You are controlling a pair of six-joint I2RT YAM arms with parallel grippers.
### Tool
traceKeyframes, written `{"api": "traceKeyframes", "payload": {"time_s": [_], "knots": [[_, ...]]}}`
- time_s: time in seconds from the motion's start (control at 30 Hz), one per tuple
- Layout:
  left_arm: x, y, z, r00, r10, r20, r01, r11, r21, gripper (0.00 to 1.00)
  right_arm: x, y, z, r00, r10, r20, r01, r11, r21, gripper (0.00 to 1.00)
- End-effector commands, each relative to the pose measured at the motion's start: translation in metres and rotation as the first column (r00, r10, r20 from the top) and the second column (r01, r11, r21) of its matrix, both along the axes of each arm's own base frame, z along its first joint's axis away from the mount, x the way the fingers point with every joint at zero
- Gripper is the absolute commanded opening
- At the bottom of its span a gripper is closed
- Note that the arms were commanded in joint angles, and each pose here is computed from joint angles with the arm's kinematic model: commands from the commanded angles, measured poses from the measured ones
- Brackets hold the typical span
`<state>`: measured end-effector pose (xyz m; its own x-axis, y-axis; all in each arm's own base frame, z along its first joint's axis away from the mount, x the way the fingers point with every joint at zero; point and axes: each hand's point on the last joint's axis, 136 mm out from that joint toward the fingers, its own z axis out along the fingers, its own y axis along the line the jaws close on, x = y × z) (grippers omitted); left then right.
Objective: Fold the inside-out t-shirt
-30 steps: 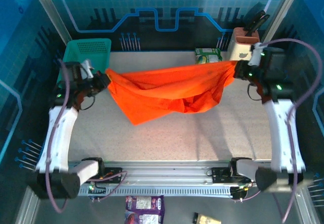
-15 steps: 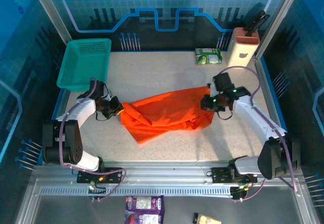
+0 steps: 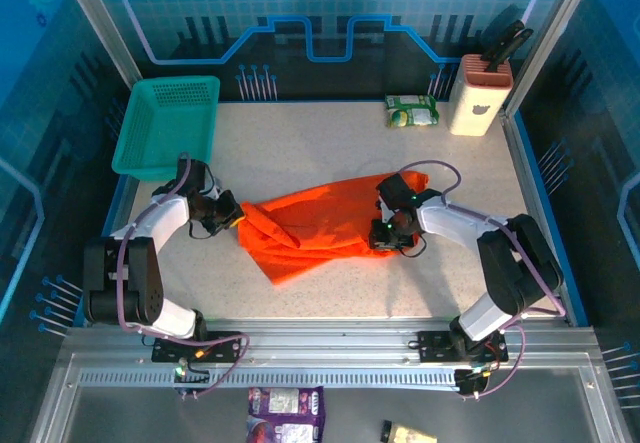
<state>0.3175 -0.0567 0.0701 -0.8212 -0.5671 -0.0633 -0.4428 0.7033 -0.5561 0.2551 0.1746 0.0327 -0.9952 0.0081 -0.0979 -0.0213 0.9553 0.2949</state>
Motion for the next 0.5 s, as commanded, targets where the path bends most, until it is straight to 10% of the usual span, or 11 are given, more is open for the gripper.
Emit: {"api": "traceKeyframes", "payload": {"time_s": [0.0, 0.47], "knots": [[0.007, 0.001, 0.015, 0.998, -0.02, 0.058, 0.019, 1.0, 0.025, 0.0, 0.023, 0.006, 0.011, 0.997, -0.021, 0.076, 0.022, 1.0, -0.006, 0.28], [0.003, 0.004, 0.016, 0.998, -0.02, 0.057, 0.018, 0.999, 0.038, 0.0, 0.044, 0.001, 0.0, 0.996, -0.022, 0.091, 0.027, 0.998, -0.054, 0.32]]}}
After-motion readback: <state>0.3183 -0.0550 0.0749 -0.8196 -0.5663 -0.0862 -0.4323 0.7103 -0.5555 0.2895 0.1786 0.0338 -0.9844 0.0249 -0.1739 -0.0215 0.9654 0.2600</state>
